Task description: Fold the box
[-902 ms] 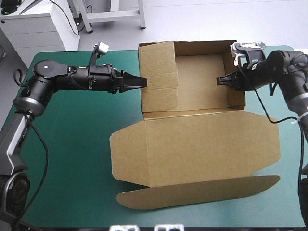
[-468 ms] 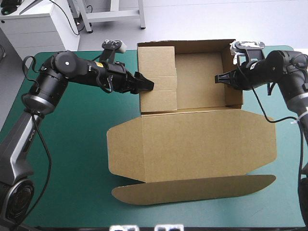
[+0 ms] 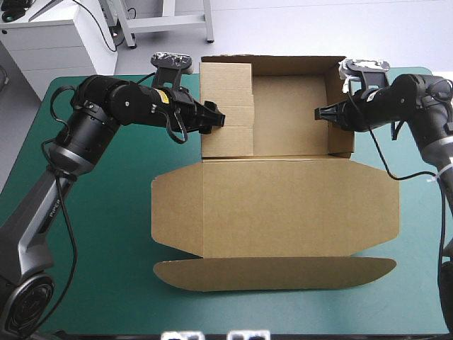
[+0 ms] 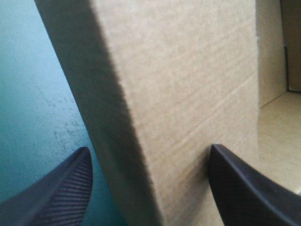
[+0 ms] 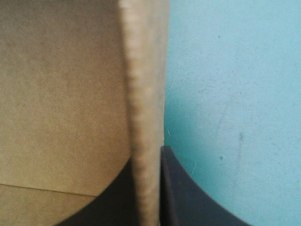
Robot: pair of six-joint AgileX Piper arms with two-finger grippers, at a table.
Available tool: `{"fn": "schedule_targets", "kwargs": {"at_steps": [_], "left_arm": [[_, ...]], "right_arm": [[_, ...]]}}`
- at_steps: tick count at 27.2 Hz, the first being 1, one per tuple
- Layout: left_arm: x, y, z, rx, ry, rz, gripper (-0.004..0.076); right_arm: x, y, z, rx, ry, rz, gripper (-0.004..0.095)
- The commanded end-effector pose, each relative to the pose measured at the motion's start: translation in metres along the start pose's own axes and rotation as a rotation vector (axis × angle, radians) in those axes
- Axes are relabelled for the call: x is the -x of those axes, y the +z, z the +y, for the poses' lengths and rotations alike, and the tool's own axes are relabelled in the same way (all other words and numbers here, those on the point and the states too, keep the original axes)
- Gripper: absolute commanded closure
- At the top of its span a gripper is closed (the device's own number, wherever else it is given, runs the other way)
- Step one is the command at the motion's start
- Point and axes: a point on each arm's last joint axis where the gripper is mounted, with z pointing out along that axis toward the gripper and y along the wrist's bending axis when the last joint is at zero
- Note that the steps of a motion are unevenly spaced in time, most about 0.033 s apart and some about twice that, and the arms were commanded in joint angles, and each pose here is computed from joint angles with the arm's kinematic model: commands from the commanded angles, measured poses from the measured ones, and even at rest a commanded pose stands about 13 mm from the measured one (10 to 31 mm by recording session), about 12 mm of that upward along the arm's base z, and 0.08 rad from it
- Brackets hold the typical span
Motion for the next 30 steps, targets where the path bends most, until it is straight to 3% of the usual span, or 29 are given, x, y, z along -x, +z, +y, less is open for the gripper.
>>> {"fn": "schedule_targets", "kwargs": {"at_steps": [1,5,10,19,25,30], "left_arm": [[0.009,-0.020,-0.009,0.044,0.004,-0.106,0.0233],[0.008,-0.014,-0.005,0.093,-0.007,-0.091,0.0255],[0.008,-0.014,-0.003,0.122,0.003,-0.093,0.0361],[0.009,-0.011,-0.006,0.078,0.028,-0.101,0.0733],[0.008,0.003,-0.004,0.082,0.043,-0.069,0.0732],[0.000,0.052,0.005,0.083,0.064,0.067,0.0732]], "right_arm": [[0.010,-0.028,0.016,0.121,0.046,-0.126,0.0922],[0.009,-0.028,0.018,0.143,0.046,-0.118,0.0922],[0.010,-0.029,0.023,0.196,0.060,-0.130,0.0922],[0.009,-0.027,0.026,0.181,0.027,-0.117,0.0922],[0.005,-0.016,0.030,0.133,-0.032,-0.069,0.0922],[-0.002,0.029,0.038,0.099,-0.068,0.074,0.0922]]}}
